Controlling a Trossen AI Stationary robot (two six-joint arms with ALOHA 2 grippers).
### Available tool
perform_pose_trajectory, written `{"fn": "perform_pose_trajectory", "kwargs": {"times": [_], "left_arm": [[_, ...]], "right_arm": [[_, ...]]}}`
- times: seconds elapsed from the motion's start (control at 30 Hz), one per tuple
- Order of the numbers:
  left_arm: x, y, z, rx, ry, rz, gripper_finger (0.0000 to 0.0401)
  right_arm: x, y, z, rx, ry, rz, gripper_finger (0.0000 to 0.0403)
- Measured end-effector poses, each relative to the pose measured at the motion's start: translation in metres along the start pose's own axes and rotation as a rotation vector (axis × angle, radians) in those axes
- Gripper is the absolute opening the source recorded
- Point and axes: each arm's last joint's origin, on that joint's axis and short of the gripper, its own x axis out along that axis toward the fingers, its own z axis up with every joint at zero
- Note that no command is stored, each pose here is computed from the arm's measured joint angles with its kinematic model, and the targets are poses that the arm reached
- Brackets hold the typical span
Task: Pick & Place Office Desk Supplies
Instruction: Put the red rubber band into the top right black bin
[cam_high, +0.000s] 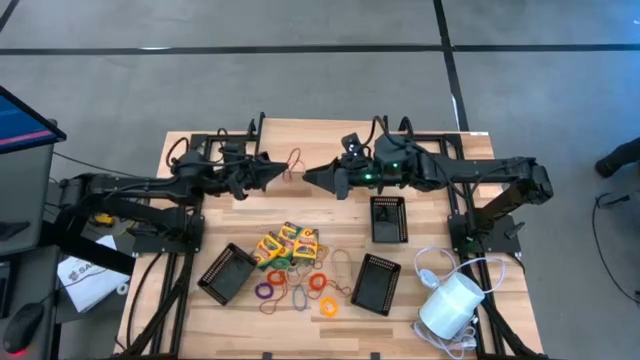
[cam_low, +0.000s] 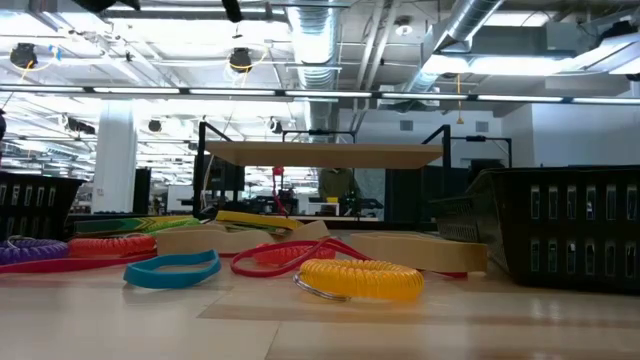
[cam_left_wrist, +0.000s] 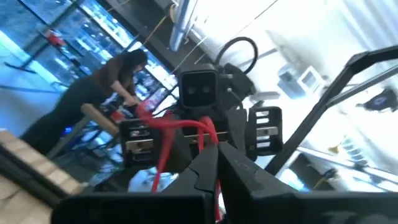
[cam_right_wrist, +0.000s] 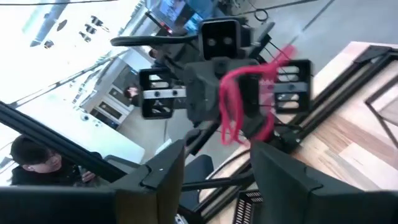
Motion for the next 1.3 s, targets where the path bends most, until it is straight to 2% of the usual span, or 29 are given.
{"fn": "perform_pose_trajectory", "kwargs": {"times": [0.23, 0.47, 0.63, 0.87, 1.07, 1.3], "left_arm": [[0.013, 0.008, -0.012, -0.075, -0.027, -0.062, 0.0002], [0.027, 0.006, -0.012, -0.084, 0.010, -0.119, 0.0002], [0.028, 0.005, -0.011, -0.053, 0.006, -0.122, 0.0001], [0.028, 0.006, -0.012, -0.022, 0.013, -0.113, 0.0015], [0.025, 0.007, -0.009, 0.174, 0.081, -0.111, 0.0051], [0.003, 0.011, 0.014, 0.304, 0.165, 0.039, 0.0097]], "right_arm": [[0.000, 0.001, 0.001, -0.003, 0.002, 0.020, 0.0215], [0.000, 0.000, 0.002, 0.000, 0.000, 0.015, 0.0207], [0.000, -0.001, 0.003, 0.001, -0.005, 0.010, 0.0160], [0.000, -0.001, 0.002, -0.007, -0.011, 0.006, 0.0018], [0.000, -0.003, -0.001, -0.002, 0.010, -0.031, 0.0003], [-0.004, -0.012, -0.019, 0.000, 0.163, -0.171, 0.0001]]}}
